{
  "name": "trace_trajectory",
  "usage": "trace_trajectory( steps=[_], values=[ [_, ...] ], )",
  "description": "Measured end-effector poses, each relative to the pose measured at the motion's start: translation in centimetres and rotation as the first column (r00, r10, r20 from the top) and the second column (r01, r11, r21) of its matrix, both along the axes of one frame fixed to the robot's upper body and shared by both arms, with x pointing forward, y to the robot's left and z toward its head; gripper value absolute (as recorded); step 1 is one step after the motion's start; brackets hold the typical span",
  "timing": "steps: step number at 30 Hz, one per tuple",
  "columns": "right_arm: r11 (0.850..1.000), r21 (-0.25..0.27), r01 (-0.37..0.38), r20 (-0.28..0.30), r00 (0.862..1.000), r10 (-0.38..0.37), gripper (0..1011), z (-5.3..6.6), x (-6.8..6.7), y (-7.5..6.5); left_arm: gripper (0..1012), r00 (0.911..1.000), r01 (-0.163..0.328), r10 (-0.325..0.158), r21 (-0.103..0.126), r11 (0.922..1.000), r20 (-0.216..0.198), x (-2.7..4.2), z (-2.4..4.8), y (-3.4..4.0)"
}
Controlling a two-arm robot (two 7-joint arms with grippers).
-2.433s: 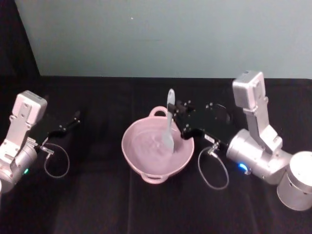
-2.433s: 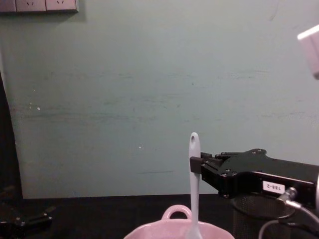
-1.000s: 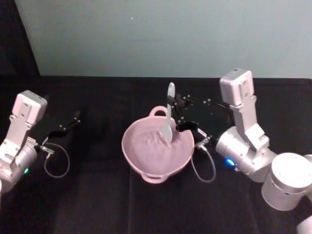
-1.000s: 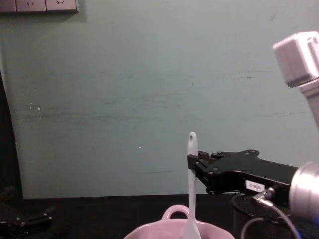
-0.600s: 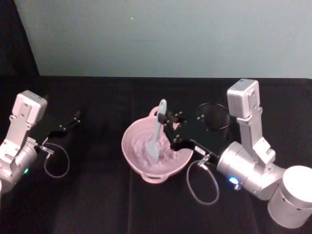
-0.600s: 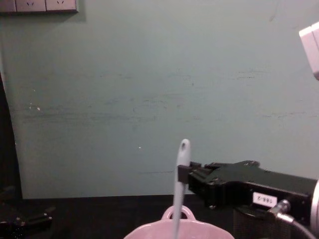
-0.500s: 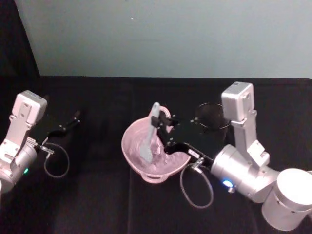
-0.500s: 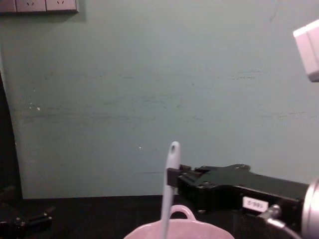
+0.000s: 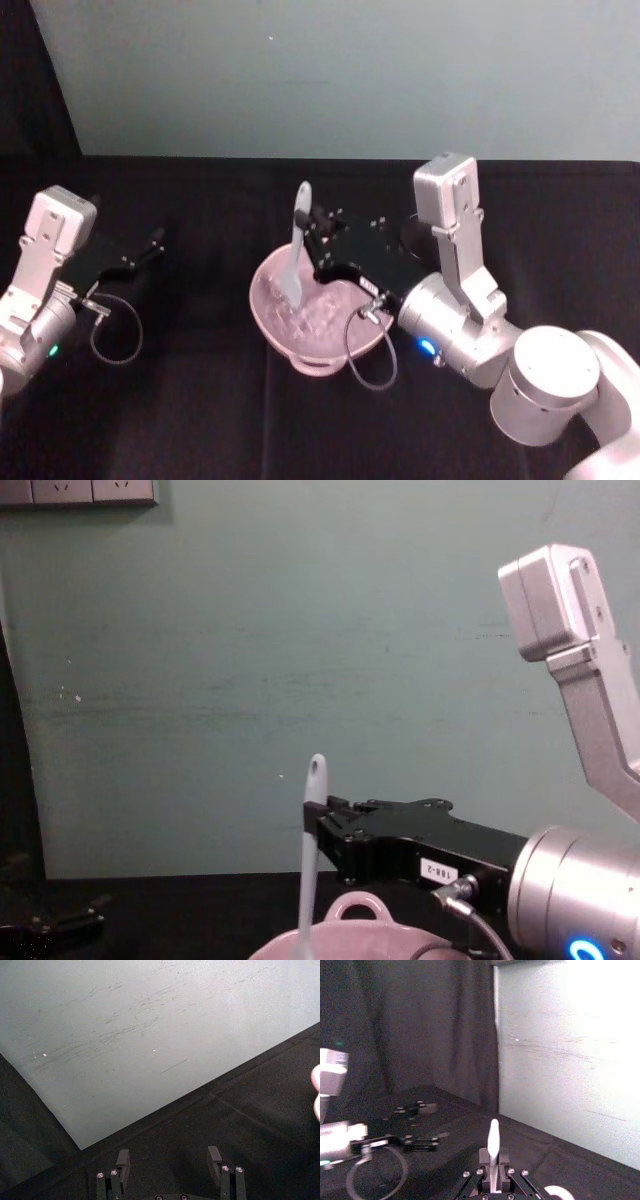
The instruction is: Use the one hand to pick up the spoon and stir the clear water in the bowl.
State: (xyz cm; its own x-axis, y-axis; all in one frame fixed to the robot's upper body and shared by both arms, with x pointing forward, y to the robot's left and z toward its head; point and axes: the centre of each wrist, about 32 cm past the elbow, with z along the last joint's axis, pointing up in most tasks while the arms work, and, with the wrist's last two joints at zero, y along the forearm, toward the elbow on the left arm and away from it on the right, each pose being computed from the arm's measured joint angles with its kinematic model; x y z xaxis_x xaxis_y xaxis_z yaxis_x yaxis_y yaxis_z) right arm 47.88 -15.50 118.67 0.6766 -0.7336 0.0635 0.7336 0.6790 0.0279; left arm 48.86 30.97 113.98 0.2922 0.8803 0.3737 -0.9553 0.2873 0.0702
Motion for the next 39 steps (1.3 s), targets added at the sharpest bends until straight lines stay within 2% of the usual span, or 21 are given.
trace_trajectory(
  steps=[4,11,16,23,30,34,39],
  values=[
    [0.998,-0.019,0.058,0.012,0.998,-0.057,109,0.1,0.9,-0.4,1011,1.0000,0.000,0.000,0.000,1.0000,0.000,0.00,0.00,0.00],
    [0.993,-0.050,0.106,0.018,0.994,-0.105,109,0.8,1.1,-1.8,1011,1.0000,0.000,0.000,0.000,1.0000,0.000,0.00,0.00,0.00],
    [0.991,-0.065,0.117,0.016,0.993,-0.116,109,1.6,0.5,-2.9,1011,1.0000,0.000,0.000,0.000,1.0000,0.000,0.00,0.00,0.00],
    [0.995,-0.078,0.062,-0.019,0.998,-0.064,109,2.5,-0.9,-4.0,1011,1.0000,0.000,0.000,0.000,1.0000,0.000,0.00,0.00,0.00],
    [0.998,-0.057,0.005,-0.057,0.998,-0.008,109,2.5,-2.0,-3.7,1011,1.0000,0.000,0.000,0.000,1.0000,0.000,0.00,0.00,0.00],
    [0.999,-0.038,-0.036,-0.078,0.996,0.033,109,2.1,-2.5,-2.7,1011,1.0000,0.000,0.000,0.000,1.0000,0.000,0.00,0.00,0.00],
    [0.999,-0.005,-0.050,-0.071,0.996,0.050,109,1.6,-2.3,-1.4,1011,1.0000,0.000,0.000,0.000,1.0000,0.000,0.00,0.00,0.00]
  ],
)
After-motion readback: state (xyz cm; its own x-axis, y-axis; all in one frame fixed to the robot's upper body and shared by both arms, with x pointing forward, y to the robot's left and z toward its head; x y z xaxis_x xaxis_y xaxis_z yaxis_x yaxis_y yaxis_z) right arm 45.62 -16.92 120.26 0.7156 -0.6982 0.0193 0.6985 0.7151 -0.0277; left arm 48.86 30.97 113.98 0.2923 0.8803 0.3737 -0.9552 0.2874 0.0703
